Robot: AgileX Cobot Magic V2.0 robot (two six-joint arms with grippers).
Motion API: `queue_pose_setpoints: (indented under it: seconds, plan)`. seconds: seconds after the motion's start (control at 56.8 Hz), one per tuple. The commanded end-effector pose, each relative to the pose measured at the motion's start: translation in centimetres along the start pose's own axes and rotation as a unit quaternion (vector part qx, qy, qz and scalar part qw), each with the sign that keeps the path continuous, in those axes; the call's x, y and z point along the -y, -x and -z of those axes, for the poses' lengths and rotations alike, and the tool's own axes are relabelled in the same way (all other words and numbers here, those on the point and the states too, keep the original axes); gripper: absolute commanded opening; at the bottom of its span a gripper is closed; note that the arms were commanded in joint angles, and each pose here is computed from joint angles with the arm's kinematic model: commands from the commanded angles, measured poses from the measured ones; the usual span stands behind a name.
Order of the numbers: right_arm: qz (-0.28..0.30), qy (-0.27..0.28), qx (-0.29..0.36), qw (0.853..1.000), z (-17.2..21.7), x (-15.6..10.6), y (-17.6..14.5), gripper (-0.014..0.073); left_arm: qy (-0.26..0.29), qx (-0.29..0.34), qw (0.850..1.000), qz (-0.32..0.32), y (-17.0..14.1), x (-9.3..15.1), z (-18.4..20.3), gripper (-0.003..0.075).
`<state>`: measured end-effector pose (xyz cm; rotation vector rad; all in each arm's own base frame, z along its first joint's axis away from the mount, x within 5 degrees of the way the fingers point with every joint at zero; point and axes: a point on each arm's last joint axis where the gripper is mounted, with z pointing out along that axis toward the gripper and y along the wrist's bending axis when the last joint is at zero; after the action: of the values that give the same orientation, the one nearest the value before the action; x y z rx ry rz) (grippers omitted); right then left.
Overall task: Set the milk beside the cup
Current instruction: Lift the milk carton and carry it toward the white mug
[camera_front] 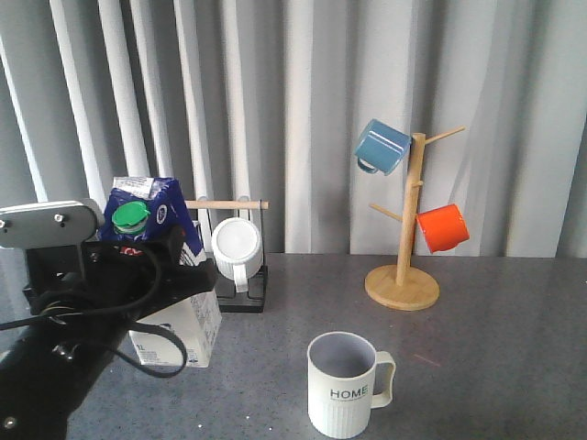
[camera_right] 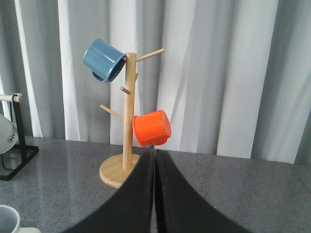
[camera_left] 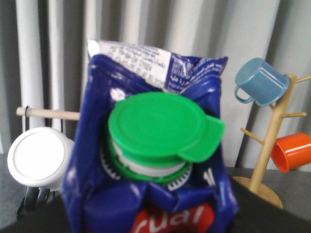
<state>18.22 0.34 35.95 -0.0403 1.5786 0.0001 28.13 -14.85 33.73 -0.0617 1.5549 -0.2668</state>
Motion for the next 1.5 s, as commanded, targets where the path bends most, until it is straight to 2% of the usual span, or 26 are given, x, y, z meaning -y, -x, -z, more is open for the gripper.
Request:
queue_pose_setpoints:
  seconds: [0.0, 0.194, 0.44, 0.545, 0.739, 1.003, 1.478]
  plan:
    - [0.002, 0.003, 0.051, 0.999, 0.2, 0.0, 1.8, -0.0008, 0.039, 0.040, 0.998, 0.010, 1.9, 1.4, 0.5, -0.0006]
    - [0.002, 0.003, 0.051, 0.999, 0.2, 0.0, 1.8, -0.0008, 0.005, 0.019, 1.000, -0.002, 0.1, 5.0, -0.5, -0.0006]
    - [0.002, 0.003, 0.051, 0.999, 0.2, 0.0, 1.8, -0.0008, 0.011, -0.017, 1.000, -0.009, -3.5, 7.1, -2.1, -0.0006]
    - [0.002, 0.003, 0.051, 0.999, 0.2, 0.0, 1.8, -0.0008, 0.018, -0.026, 0.999, -0.016, -4.7, 7.3, -2.5, -0.0006]
    - [0.002, 0.003, 0.051, 0.999, 0.2, 0.0, 1.8, -0.0008, 0.033, -0.032, 0.999, 0.017, -5.9, 7.3, -2.8, -0.0006]
    - [0.002, 0.003, 0.051, 0.999, 0.2, 0.0, 1.8, -0.0008, 0.053, -0.024, 0.998, 0.004, -6.9, 7.1, -3.2, -0.0006]
    - [0.002, 0.003, 0.051, 0.999, 0.2, 0.0, 1.8, -0.0008, 0.055, -0.040, 0.998, -0.006, -9.1, 7.2, -3.8, -0.0006]
